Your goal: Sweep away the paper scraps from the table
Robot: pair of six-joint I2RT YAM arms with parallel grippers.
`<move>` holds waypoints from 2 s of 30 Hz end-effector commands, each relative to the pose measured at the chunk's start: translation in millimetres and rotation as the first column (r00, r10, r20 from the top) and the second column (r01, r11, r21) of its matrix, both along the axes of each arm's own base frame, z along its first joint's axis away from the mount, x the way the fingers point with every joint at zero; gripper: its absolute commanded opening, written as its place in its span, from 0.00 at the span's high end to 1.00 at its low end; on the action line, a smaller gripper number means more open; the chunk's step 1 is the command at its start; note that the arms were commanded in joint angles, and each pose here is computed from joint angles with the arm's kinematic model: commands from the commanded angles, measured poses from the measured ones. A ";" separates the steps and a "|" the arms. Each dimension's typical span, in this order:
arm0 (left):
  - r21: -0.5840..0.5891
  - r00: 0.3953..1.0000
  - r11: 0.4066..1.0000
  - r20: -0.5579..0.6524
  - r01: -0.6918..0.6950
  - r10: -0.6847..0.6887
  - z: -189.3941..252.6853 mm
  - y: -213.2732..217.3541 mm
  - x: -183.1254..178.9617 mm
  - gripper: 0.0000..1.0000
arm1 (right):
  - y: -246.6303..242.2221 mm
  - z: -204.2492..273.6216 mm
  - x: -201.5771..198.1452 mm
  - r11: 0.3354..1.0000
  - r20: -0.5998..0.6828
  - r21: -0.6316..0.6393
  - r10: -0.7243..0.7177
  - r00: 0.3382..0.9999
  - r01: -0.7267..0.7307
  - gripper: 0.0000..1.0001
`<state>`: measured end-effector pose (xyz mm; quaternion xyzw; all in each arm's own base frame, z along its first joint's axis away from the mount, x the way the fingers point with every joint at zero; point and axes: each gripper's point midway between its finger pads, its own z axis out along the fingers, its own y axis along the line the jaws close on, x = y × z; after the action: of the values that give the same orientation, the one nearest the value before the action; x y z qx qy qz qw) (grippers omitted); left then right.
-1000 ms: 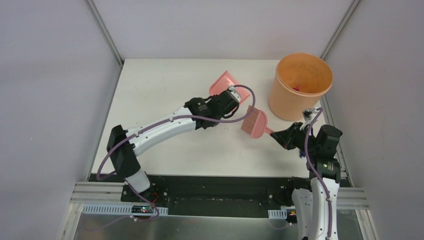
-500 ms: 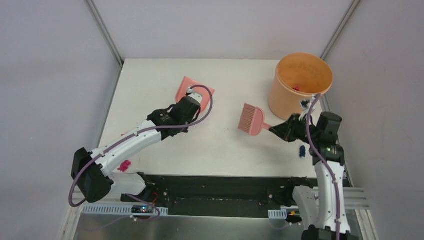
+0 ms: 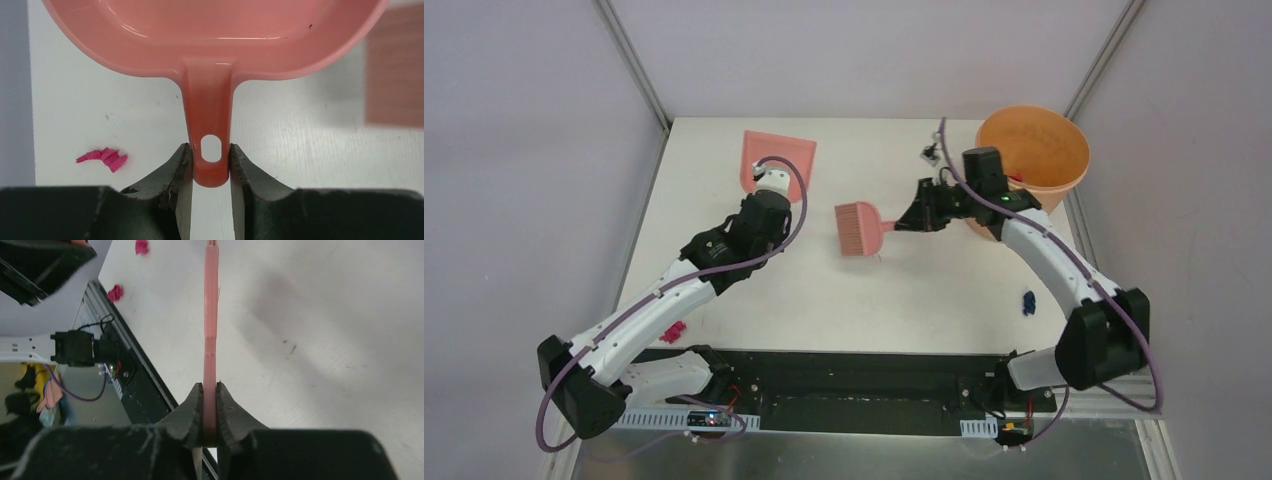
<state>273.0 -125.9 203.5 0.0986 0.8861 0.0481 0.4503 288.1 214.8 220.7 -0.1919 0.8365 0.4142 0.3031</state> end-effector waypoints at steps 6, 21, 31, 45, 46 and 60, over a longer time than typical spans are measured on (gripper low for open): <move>-0.134 0.957 0.979 0.225 -0.154 0.181 49.1 31.2 9.8 1.00 | 127.8 -6.9 -22.2 0.936 -0.020 0.019 0.353 0.936 -0.352 1.00; -0.262 0.874 0.933 0.356 -0.246 0.330 84.4 69.6 -2.4 1.00 | 353.4 -12.6 -59.6 0.779 -0.217 0.378 0.600 0.770 -0.500 1.00; -0.255 0.878 0.936 0.354 -0.242 0.323 84.1 69.8 -0.3 1.00 | 422.9 -35.5 -98.8 0.778 -0.301 0.441 0.599 0.742 -0.448 1.00; -0.233 0.872 0.939 0.364 -0.255 0.327 84.3 75.4 0.9 1.00 | 418.7 -99.6 -92.4 0.939 -0.472 0.185 0.343 0.812 -0.289 1.00; -0.236 0.871 0.938 0.367 -0.253 0.327 85.1 75.4 0.7 1.00 | 415.6 -102.3 -92.4 0.944 -0.477 0.169 0.331 0.814 -0.285 1.00; -0.202 0.878 0.951 0.375 -0.235 0.297 80.1 72.5 4.9 1.00 | 266.4 -137.6 -49.1 0.961 -0.429 -0.151 0.148 0.891 -0.232 1.00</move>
<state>273.4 -52.1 274.3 -0.0685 0.7926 0.0692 0.6019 202.3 552.5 90.8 -0.2143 0.8620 0.4592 0.0166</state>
